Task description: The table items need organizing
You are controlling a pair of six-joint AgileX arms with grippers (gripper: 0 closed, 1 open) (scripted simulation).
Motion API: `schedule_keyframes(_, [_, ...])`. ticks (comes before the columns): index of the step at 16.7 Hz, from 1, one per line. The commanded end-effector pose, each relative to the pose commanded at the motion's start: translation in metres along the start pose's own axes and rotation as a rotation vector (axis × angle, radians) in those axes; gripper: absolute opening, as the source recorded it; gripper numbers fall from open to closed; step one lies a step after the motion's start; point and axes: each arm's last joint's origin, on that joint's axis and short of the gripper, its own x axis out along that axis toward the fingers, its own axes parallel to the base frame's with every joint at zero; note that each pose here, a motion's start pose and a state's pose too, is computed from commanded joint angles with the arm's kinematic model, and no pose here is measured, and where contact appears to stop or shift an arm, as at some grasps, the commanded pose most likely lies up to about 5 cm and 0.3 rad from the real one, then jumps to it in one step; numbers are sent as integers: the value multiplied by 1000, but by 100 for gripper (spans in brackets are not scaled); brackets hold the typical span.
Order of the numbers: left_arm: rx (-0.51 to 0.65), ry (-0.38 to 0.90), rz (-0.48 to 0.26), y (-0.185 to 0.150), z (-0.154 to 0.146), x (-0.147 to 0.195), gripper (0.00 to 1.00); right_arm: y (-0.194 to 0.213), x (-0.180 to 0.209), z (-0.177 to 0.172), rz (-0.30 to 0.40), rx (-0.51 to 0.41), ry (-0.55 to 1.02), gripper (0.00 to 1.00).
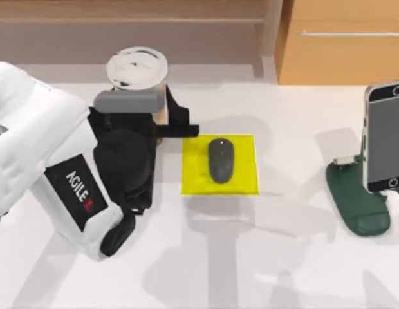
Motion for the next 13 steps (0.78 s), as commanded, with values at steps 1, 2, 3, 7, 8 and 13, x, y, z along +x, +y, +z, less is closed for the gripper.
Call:
schedule_keyframes(1, [-14, -22, -5, -1, 6, 2, 0, 0, 0, 0, 0, 0, 0, 100])
schedule_keyframes(2, [-33, -53, -16, -3, 14, 6, 0, 0, 0, 0, 0, 0, 0, 100])
schedule_keyframes(3, [-54, -87, -30, -4, 25, 10, 0, 0, 0, 0, 0, 0, 0, 100])
schedule_keyframes(7, [-123, -229, -105, -2, 79, 34, 0, 0, 0, 0, 0, 0, 0, 100])
schedule_keyframes(8, [-132, -257, -123, 2, 93, 41, 0, 0, 0, 0, 0, 0, 0, 100])
schedule_keyframes(13, [-103, -284, -161, 50, 138, 86, 0, 0, 0, 0, 0, 0, 0, 100])
